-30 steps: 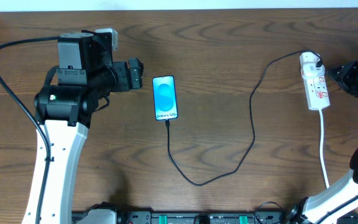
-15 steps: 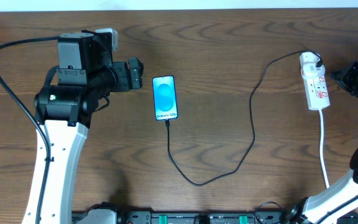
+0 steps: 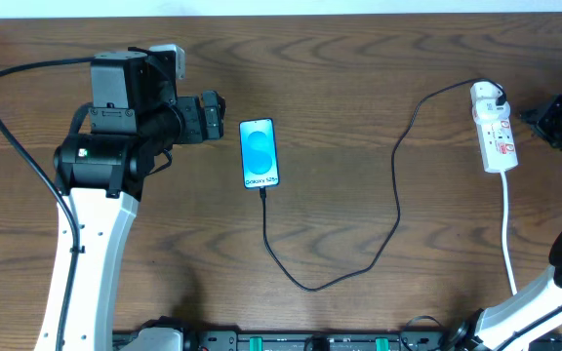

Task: Plug charger to phone and switch on socket
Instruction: 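Lower the right gripper onto the switch beside the charger plug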

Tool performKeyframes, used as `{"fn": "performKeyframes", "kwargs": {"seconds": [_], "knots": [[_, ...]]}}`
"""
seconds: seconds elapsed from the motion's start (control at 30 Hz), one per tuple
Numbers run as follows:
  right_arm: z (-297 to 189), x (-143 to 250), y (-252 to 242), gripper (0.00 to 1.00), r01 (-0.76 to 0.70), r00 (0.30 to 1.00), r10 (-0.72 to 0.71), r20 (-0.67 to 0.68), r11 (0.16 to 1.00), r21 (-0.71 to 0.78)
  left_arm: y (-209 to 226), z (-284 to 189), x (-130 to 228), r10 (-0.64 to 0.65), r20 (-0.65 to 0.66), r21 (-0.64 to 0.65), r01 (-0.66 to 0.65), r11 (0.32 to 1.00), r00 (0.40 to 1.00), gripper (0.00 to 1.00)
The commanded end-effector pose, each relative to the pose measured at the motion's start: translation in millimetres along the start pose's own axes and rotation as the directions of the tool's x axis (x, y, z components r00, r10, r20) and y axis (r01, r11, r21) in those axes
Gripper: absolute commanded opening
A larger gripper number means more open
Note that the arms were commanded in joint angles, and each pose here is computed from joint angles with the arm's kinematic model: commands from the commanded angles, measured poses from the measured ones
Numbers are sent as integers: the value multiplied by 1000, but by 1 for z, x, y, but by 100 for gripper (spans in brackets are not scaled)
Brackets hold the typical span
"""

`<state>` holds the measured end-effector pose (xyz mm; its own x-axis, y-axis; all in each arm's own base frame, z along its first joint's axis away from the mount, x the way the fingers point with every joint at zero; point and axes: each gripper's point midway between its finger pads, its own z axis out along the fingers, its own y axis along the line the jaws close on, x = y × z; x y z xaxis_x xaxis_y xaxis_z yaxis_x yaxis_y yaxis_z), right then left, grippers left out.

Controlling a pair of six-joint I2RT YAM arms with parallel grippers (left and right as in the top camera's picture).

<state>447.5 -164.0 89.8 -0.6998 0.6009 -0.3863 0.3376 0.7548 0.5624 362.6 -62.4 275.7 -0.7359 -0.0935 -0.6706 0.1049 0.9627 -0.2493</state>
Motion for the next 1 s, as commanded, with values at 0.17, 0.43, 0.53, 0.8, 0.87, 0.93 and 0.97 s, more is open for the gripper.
{"fn": "performKeyframes", "kwargs": {"seconds": [0.17,0.43,0.53,0.8,0.87,0.93,0.97], "knots": [[3,-1,-4,1,3,1000,-3,6,1000,2,1,-3,-2,-6,9,-7,6,1000,1000,95],[3,-2,-4,1,5,1000,-5,8,1000,2,1,-3,-2,-6,9,-7,6,1000,1000,95],[3,-2,-4,1,5,1000,-5,8,1000,2,1,-3,-2,-6,9,-8,6,1000,1000,95],[4,-1,-6,1,5,1000,-5,8,1000,6,1,-3,-2,-6,9,-7,6,1000,1000,95],[5,-1,-6,1,7,1000,-7,11,1000,6,1,-3,-2,-6,9,-8,6,1000,1000,95],[6,0,-8,1,7,1000,-7,12,1000,12,1,-3,-2,-6,9,-8,6,1000,1000,95],[6,0,-8,1,7,1000,-7,12,1000,13,1,-3,-2,-6,9,-7,6,1000,1000,95]]}}
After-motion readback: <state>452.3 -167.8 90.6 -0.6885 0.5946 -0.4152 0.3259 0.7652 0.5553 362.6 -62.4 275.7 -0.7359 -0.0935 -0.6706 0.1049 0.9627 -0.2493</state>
